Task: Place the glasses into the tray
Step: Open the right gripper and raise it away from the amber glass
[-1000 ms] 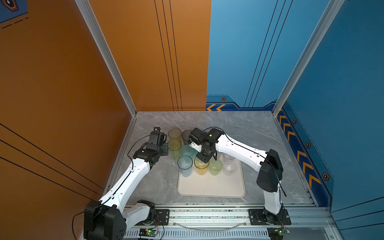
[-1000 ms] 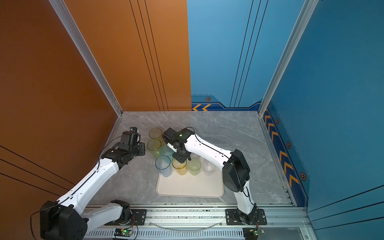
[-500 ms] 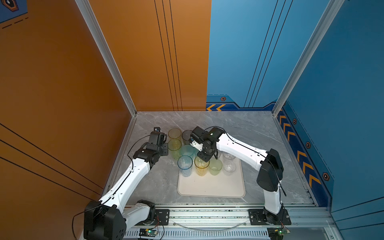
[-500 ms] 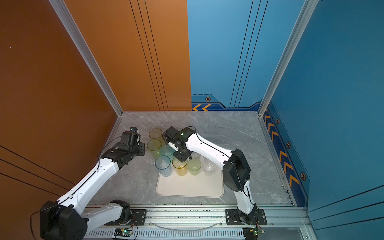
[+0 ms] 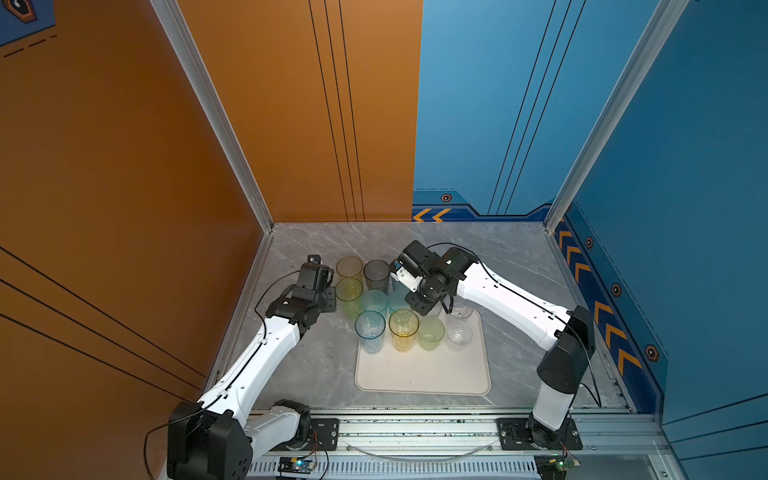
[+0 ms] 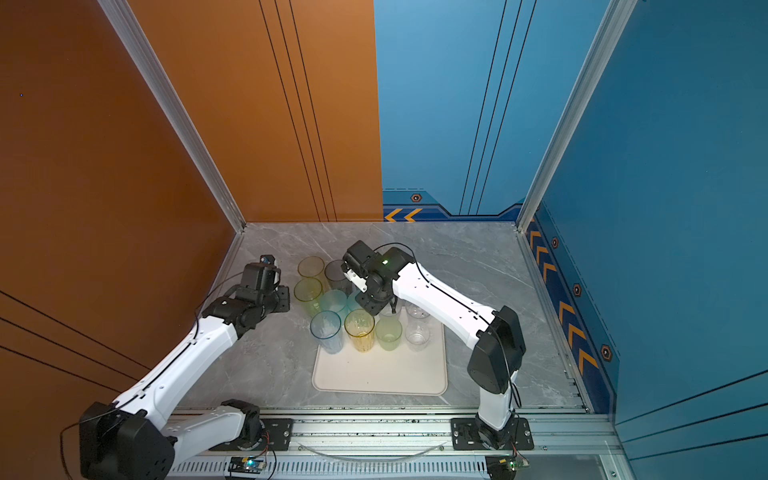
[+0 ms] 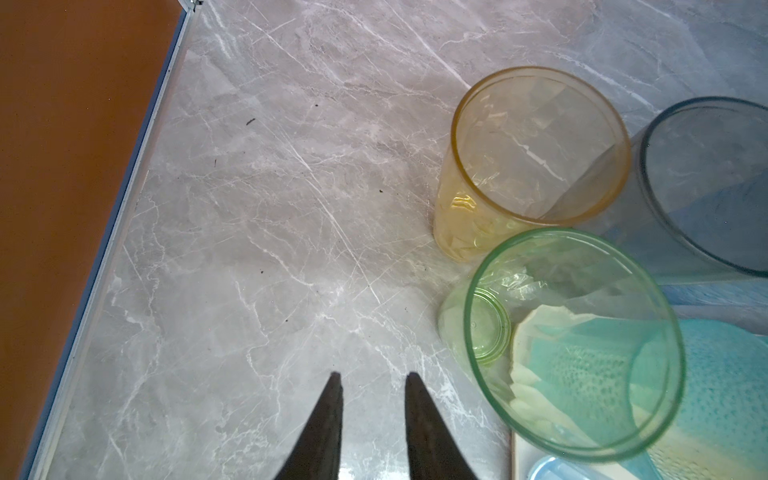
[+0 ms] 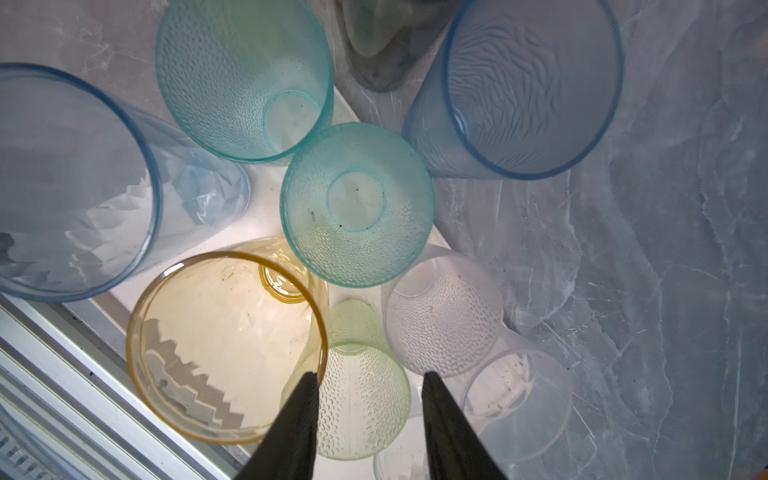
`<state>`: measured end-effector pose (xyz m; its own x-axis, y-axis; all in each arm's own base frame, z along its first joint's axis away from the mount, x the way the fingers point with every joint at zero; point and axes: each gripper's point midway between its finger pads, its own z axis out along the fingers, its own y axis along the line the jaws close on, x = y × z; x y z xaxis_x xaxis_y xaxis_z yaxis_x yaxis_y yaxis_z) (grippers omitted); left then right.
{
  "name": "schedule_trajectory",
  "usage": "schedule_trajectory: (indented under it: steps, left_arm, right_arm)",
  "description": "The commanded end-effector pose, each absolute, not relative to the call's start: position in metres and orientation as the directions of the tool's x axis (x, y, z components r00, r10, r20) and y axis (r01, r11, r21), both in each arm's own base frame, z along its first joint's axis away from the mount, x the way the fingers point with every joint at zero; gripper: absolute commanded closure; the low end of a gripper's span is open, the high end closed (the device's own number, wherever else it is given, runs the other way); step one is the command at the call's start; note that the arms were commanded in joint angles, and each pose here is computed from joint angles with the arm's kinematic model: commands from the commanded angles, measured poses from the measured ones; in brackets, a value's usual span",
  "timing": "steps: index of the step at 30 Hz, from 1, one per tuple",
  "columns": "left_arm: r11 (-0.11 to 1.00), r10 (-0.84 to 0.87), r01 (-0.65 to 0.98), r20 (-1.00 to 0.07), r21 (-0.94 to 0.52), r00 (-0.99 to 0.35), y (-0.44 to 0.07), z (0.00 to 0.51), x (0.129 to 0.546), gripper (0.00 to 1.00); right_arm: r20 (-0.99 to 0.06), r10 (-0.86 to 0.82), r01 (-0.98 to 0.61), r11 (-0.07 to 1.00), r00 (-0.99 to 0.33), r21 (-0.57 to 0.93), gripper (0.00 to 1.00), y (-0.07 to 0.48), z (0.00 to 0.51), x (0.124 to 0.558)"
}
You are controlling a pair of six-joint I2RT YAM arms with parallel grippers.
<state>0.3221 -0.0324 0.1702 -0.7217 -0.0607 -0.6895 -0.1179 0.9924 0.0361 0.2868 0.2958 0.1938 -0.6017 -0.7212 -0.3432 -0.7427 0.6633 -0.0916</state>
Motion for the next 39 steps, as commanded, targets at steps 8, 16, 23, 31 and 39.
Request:
schedule_trajectory:
  steps: [8, 16, 23, 31, 39]
  left_arm:
    - [0.994, -0.052, -0.103, -0.694, 0.032, -0.718, -0.036, 0.181, 0.32, 0.72]
    - [0.994, -0.053, -0.104, -0.694, 0.032, -0.718, -0.035, 0.182, 0.319, 0.72]
    - [0.994, -0.052, -0.105, -0.694, 0.034, -0.718, -0.035, 0.184, 0.319, 0.73]
    - [0.995, -0.049, -0.097, -0.678, 0.033, -0.733, -0.036, 0.185, 0.316, 0.73]
    - [0.996, -0.05, -0.088, -0.657, 0.025, -0.752, -0.04, 0.185, 0.317, 0.75]
  right_arm:
    - [-0.48, -0.646, -0.738, 0.675, -0.594, 0.003, 0.54, 0.293, 0.23, 0.279]
    - [-0.497, -0.635, -0.733, 0.68, -0.591, 0.003, 0.54, 0.291, 0.235, 0.281]
    - [-0.504, -0.627, -0.729, 0.684, -0.593, 0.007, 0.54, 0.289, 0.236, 0.283]
    - [-0.543, -0.592, -0.718, 0.695, -0.595, 0.03, 0.54, 0.285, 0.244, 0.285]
    - [-0.603, -0.472, -0.631, 0.772, -0.644, 0.07, 0.53, 0.263, 0.261, 0.303]
